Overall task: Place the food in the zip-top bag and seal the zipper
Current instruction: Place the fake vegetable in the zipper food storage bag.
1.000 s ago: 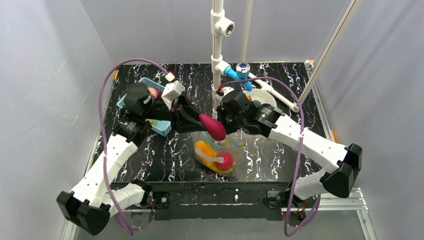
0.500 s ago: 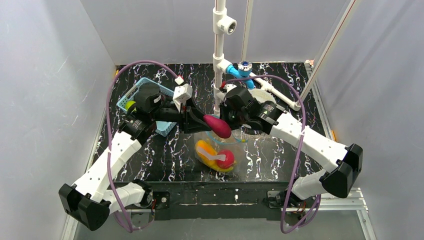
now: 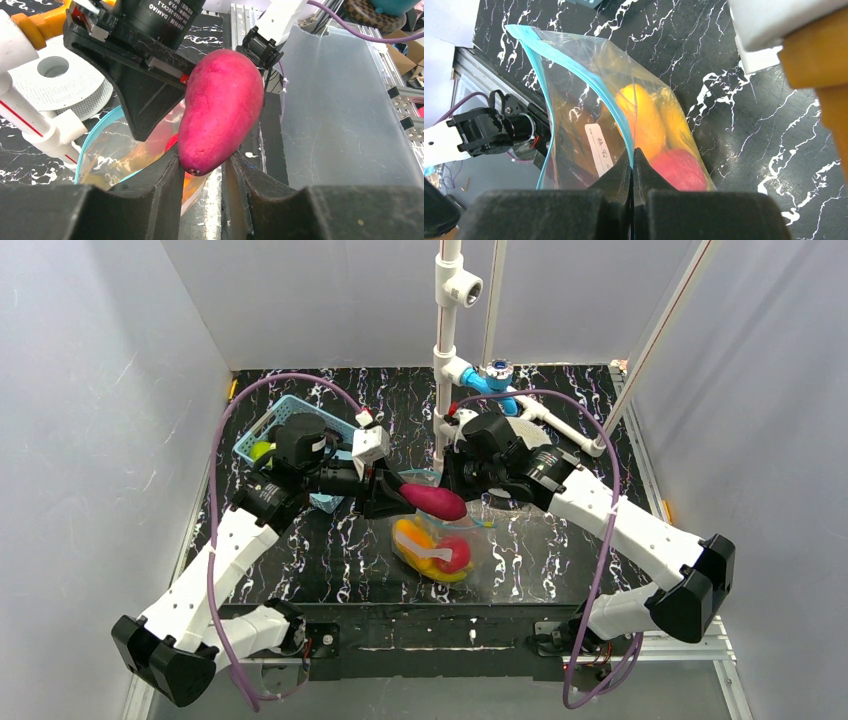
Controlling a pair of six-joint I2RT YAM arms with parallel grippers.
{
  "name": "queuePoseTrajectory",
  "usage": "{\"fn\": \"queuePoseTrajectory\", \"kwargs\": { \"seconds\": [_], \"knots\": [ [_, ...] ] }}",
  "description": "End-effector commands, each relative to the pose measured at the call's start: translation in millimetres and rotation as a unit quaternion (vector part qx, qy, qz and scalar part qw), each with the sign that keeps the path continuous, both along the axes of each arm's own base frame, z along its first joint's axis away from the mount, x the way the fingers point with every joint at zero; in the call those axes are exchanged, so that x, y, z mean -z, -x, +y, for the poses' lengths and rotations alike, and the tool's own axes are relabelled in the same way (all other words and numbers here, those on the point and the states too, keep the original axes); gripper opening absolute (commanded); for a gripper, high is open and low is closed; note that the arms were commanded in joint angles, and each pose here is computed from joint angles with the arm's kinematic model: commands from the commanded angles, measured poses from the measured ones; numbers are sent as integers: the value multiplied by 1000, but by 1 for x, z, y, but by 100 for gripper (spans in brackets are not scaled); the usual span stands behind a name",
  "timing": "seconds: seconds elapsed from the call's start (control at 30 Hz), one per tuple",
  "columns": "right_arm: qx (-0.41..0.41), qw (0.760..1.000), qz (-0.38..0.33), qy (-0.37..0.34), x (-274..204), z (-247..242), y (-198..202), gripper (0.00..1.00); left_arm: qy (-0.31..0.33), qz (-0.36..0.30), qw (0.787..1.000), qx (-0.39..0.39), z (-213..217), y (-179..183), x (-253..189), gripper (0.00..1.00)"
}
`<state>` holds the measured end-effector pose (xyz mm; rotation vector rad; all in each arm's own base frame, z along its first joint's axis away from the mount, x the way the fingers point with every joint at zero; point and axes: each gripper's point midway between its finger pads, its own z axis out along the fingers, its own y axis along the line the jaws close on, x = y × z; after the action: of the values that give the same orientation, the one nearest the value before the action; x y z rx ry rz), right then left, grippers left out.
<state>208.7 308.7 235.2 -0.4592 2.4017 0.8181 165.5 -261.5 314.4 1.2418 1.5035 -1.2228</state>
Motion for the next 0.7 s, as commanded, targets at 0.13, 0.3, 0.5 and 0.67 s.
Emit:
{"fn": "queuePoseTrajectory", "kwargs": {
  "seconds": [0.13,0.3,0.5,0.67],
  "knots": [
    [-19,997,-21,-67,-37,10,8,1,-20,-74,995,-57,19,-8,-8,0],
    [-27,998,-25,-51,-33,17,12,1,4,-93,994,-57,21,1,-27,0],
    [-21,998,-28,-45,-34,19,9,1,23,-110,992,-48,26,16,-42,0],
    [-18,999,-29,-42,-33,19,6,1,-6,-128,990,-66,40,22,-40,0]
  ]
}}
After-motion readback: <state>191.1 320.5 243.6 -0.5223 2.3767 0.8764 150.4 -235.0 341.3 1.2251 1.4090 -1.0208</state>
